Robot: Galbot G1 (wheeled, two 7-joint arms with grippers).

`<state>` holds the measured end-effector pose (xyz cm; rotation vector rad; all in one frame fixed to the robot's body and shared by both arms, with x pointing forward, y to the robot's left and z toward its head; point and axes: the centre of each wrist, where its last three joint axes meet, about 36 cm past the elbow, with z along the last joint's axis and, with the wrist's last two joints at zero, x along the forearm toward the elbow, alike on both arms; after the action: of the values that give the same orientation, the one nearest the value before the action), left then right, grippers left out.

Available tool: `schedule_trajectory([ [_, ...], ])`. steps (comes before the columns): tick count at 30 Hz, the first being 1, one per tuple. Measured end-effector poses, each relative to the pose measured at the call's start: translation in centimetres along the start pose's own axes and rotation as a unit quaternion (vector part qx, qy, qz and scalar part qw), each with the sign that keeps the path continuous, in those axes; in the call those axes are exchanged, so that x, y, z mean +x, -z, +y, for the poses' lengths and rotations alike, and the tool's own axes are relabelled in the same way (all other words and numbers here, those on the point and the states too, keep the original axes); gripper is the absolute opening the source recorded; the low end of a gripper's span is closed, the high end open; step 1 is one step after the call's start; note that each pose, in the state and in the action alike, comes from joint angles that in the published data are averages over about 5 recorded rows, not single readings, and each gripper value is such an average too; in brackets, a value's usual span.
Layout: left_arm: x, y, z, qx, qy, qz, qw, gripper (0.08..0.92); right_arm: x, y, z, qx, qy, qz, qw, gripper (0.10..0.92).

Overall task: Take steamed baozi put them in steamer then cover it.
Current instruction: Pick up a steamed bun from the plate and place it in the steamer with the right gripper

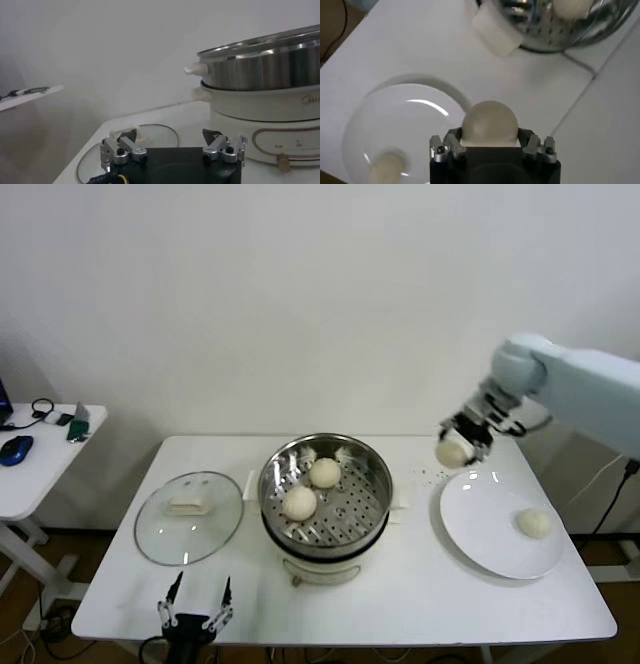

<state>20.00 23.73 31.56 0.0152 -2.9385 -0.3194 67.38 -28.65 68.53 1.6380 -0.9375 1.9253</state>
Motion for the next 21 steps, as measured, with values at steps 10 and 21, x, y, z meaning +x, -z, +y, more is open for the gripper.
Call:
schedule_trajectory([
  [10,0.4,-0.1,0.1,0.001,0.004,0.006,1.0,0.823,2.3,10.6,-8.5,0.19,0.005,-0.003,0.982,0.721],
  [21,0.4,0.2,0.0,0.011,0.01,0.001,1.0,0.823,-1.2,20.6,-13.8,0.339,0.041,-0.014,0.94,0.721],
])
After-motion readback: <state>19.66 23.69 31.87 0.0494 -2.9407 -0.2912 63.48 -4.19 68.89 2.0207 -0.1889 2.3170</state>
